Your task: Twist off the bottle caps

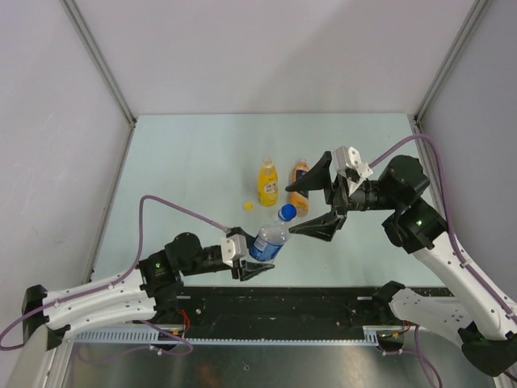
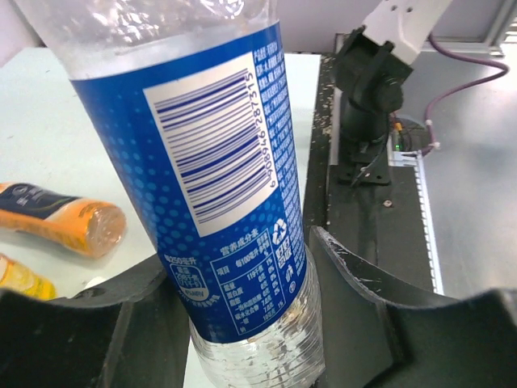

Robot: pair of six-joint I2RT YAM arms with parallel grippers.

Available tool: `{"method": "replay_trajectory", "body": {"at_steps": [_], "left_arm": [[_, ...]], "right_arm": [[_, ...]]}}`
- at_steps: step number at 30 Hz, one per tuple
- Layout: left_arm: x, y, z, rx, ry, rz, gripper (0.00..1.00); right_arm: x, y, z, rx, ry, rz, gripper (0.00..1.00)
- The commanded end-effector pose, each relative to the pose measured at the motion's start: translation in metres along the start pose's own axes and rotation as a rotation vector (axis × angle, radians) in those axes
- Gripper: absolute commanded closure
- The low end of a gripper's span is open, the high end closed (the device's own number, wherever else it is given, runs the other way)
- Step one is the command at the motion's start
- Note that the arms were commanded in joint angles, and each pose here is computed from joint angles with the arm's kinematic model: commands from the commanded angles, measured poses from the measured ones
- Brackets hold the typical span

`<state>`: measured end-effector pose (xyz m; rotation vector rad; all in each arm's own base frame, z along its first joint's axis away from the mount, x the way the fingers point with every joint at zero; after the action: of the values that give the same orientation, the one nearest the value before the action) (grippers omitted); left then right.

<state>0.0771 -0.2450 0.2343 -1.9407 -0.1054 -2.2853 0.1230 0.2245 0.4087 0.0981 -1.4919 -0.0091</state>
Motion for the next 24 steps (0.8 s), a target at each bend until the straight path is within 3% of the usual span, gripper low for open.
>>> {"method": "replay_trajectory", "body": {"at_steps": [1, 12, 24], "left_arm": [[0.005, -0.002, 0.018, 0.139, 0.029, -0.023, 1.0], [-0.01, -0.012, 0.048, 0.393, 0.019, 0.069, 1.0], [-0.031, -0.001, 0.059, 0.447, 0.007, 0.242, 1.0]], "right_arm": [[0.003, 0.0, -0.006, -0.036, -0.007, -0.019, 0.01], [0.006, 0.002, -0.034, -0.226, 0.039, -0.065, 0.01], [-0.001, 0.014, -0.07, -0.354, 0.133, -0.096, 0.01]]}}
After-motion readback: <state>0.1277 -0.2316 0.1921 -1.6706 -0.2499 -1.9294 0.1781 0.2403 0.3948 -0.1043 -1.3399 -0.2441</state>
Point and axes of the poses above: each gripper's point midway between its finger pads, its own y axis out along the fingers, its own z axis along the line the jaws close on, x = y × z, the point moved 5 cm from there along -y, back along the fingers, and after that the axes turned 6 degrees about y, right-handed, at the moved point
